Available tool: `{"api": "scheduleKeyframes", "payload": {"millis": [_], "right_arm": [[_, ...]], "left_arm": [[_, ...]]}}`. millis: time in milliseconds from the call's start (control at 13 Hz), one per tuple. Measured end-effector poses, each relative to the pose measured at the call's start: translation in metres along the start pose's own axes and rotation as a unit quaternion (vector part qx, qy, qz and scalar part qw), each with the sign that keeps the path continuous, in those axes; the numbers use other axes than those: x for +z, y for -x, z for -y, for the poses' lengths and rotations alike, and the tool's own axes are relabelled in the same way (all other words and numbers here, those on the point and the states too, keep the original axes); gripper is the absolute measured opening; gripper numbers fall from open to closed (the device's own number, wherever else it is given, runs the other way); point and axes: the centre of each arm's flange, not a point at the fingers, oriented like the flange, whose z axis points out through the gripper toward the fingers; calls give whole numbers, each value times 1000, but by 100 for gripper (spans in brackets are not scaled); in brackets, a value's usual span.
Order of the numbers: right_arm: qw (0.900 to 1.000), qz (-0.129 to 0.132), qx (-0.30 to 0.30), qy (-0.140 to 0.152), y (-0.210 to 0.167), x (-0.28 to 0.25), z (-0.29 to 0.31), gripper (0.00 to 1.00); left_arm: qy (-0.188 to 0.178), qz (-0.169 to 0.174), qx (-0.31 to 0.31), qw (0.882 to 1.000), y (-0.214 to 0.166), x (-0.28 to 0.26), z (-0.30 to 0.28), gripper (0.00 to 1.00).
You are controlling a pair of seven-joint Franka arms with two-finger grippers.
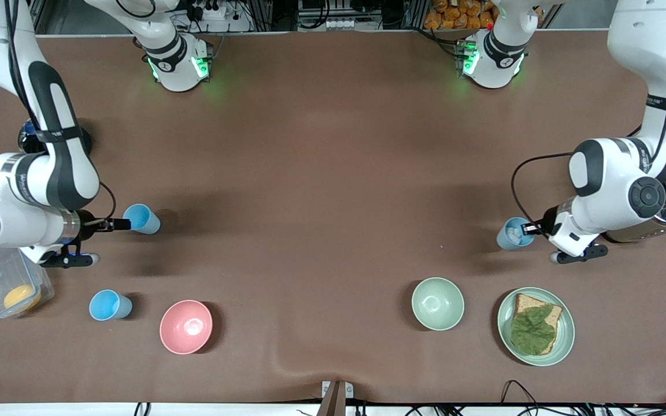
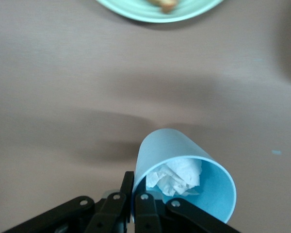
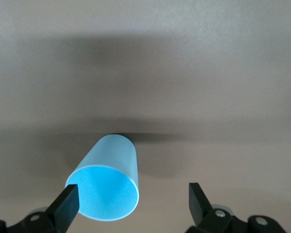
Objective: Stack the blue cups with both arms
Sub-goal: 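Carry the tissue cup with the left gripper to the table middle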
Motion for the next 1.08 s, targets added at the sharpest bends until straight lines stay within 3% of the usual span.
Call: {"api": "scheduleKeyframes", "payload": {"millis": [462,923,1077], "right_arm": [[999,53,0,-8,11,59,-4,100],[998,62,-2,-9,15,67,-3,100],[998,55,-4,-9,13,66,-2,81]], "left_arm": [[37,16,-108,993,72,-20,-176,4],[61,38,-213,974,165,16,-346,4],[65,42,-231,970,181,46,-371,4]]}}
